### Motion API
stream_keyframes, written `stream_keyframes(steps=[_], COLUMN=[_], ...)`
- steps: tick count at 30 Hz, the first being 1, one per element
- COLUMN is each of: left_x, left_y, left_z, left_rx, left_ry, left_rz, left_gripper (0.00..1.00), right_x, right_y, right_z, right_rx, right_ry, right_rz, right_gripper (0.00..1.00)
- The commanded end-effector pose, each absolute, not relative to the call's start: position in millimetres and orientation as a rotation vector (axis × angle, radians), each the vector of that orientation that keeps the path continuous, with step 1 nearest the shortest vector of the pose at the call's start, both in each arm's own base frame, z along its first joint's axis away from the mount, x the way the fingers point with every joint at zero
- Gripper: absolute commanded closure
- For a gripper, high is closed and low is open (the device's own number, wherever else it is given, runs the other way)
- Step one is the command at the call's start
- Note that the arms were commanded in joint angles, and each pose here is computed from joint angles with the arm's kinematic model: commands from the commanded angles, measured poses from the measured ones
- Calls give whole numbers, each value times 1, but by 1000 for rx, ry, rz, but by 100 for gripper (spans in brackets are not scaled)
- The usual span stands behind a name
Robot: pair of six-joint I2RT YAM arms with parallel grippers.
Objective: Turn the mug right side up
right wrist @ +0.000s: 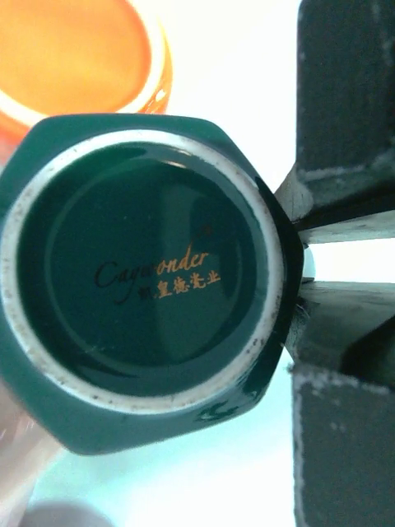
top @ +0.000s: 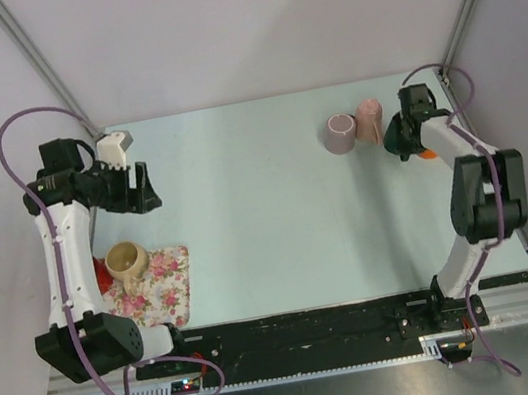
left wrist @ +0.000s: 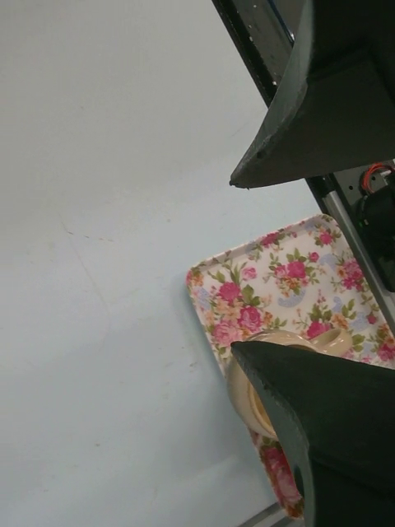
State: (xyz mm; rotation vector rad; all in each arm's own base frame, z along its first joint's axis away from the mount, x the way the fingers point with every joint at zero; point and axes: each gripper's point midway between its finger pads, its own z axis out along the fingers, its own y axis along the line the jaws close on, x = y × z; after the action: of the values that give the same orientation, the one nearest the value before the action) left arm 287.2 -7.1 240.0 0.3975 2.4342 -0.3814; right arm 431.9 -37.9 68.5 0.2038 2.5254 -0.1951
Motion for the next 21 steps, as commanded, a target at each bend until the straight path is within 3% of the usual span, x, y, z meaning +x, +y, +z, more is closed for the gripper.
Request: stream_keyframes(steps=[1,8,15,21], left_x=[291,285,266,255], left_y=[-33,-65,-118,-157], left_z=[293,349,416,447], left_rx=[420,471,595,640], left_ry=[2267,2109,1904,1811], left_rz=[-459,-559,-768,-993], left_gripper=[19,15,10,4], right_x=[442,404,339,283], right_y=[-27,62,248,327], right_z=[223,359,454,511], right_rx=[258,91,-287,-440], right_ry=[2123,1774,1445,1199], right_rz=[-77,207,1006,1513], right_gripper=[100,100,100,100])
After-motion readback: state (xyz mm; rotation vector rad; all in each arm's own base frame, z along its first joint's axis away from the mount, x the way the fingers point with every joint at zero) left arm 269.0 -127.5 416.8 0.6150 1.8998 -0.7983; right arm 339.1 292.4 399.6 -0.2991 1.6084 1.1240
